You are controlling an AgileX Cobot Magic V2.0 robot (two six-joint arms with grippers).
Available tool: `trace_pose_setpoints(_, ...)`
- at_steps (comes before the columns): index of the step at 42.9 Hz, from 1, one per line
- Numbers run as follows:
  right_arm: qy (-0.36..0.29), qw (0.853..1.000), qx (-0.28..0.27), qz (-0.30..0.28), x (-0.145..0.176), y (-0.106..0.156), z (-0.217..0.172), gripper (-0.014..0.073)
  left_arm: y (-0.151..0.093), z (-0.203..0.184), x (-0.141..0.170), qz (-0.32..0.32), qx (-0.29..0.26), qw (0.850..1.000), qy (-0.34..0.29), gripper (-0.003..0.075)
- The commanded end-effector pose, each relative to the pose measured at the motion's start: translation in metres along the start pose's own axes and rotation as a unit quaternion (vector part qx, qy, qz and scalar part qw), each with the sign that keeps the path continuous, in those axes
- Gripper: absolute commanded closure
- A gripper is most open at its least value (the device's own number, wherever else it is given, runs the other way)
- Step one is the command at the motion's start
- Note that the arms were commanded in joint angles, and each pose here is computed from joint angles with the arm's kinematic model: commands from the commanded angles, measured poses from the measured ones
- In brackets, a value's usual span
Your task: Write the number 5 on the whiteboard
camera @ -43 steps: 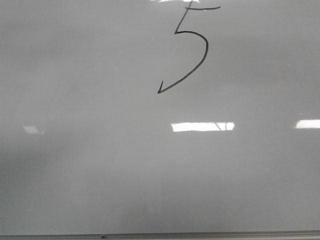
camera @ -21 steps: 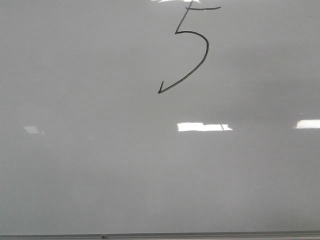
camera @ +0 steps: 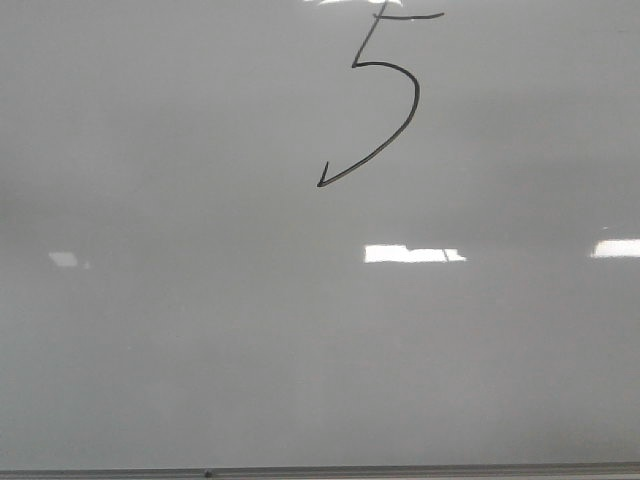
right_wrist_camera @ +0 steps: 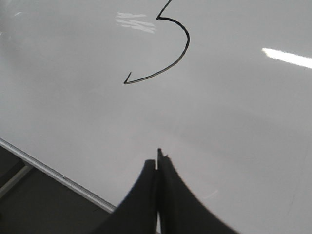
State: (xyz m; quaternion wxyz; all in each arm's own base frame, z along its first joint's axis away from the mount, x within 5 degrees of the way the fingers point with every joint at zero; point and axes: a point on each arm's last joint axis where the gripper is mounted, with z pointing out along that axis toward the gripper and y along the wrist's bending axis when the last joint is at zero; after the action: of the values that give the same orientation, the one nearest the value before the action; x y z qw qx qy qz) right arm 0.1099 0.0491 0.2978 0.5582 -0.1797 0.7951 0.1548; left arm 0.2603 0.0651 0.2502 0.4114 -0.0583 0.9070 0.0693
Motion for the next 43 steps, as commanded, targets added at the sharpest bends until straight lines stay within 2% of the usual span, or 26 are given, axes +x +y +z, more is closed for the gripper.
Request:
trace_pose_setpoints(1,-0.038,0.999,0.015,0.008,-0.013,-0.002,-0.004,0.0656,0.004,0.012,-0.027,-0.012,-0.009,0.998,-0.056,0.0740)
trace_pose_setpoints(13,-0.038,0.999,0.015,0.008,-0.013,-0.002,-0.004,0.0656,0.006,0.049,-0.041,-0.011,-0.006,0.999,-0.036,0.0732)
trace_pose_setpoints(17,-0.039,0.999,0.015,0.008,-0.013,-0.002,-0.004,0.0656,0.006,0.054,-0.042,-0.011,-0.006,0.999,-0.034,0.0671)
trace_pose_setpoints(28,-0.040,0.999,0.016,0.008,-0.013,-0.003,-0.004,0.0656,0.006,0.054,-0.043,-0.010,-0.007,0.999,-0.035,0.0325)
trace_pose_setpoints(31,-0.040,0.999,0.016,0.008,-0.013,-0.003,-0.004,0.0656,0.006,0.054,-0.043,-0.010,-0.007,0.999,-0.035,0.0267)
trace_pose_setpoints(37,-0.038,0.999,0.015,0.008,-0.013,-0.002,-0.004,0.0656,0.006,0.053,-0.042,-0.009,-0.006,0.999,-0.030,0.0244)
trace_pose_setpoints(43,-0.039,0.999,0.015,0.008,-0.013,-0.002,-0.004,0.0656,0.006,0.036,-0.044,0.004,-0.006,1.000,-0.027,0.0244)
